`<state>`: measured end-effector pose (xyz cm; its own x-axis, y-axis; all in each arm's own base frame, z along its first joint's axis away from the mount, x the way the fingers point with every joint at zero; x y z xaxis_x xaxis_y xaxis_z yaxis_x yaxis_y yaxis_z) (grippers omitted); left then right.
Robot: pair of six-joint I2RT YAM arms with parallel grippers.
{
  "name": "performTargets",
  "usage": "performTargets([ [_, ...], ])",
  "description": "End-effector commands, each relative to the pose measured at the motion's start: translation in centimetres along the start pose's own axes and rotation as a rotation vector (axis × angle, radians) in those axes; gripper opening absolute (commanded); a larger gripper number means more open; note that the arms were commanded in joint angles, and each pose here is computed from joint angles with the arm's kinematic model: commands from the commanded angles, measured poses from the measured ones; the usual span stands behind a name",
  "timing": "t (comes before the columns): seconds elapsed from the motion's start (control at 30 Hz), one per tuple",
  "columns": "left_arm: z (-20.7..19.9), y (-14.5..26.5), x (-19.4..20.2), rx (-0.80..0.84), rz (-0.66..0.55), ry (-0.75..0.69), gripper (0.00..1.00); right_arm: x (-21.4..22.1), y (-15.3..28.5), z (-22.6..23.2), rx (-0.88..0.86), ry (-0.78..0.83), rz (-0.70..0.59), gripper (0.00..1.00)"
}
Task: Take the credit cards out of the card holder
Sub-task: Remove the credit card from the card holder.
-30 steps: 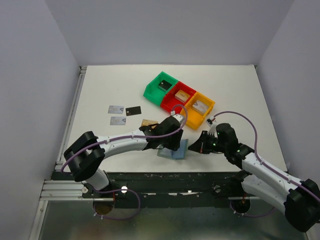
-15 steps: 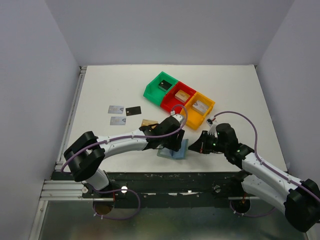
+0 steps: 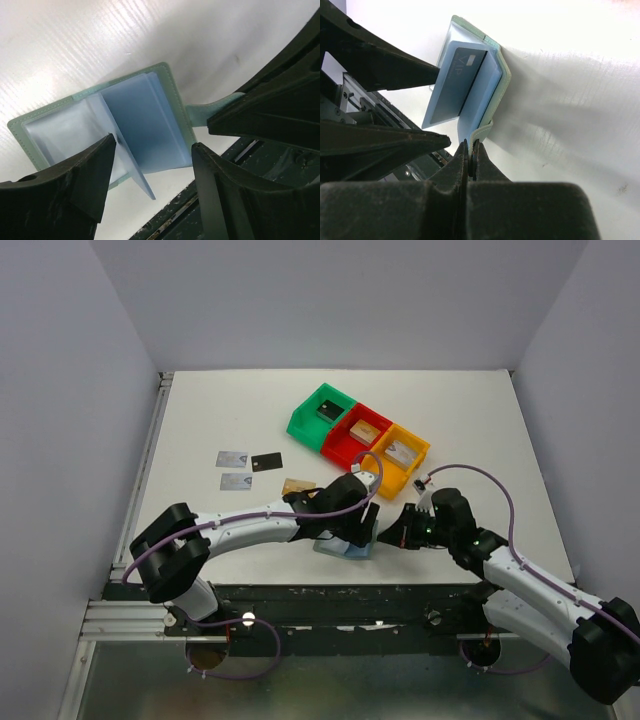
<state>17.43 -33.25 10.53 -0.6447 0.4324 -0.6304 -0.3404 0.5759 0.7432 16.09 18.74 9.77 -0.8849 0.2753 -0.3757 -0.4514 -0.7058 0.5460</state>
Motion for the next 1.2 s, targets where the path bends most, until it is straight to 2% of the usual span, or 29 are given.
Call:
performTargets([
  [0.0,-1.2,0.3,-1.1,0.052,-0.019,-0.014,0.75,0.5,-0.1,-0.9,0.030,-0.007,0.002,0.00],
  [0.4,0.6,0.1,0.0,-0.052,-0.004,-0.002,0.66,0.7,0.2,-0.9,0.022,-0.007,0.000,0.00],
  [0.83,0.1,-0.8,0.8,-0.017,0.037,-0.009,0.74,0.6,0.4,-0.4,0.007,-0.006,0.002,0.00],
  [1.17,-0.1,-1.0,0.5,-0.015,0.042,-0.019,0.75,0.5,0.4,-0.3,0.008,-0.002,0.003,0.00],
])
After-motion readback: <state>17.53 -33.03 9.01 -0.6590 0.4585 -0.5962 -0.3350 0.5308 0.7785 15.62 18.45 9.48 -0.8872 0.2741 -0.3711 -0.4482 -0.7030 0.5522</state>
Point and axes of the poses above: each gripper's point midway between its finger pads, its own y axis back along the fingers, its own z axis along the line the jaws close on, x = y × z, the point moved 3 cm from there along y, back along the fingers, and after that the axes turned 9 degrees about -y, right-handed, at the moved point
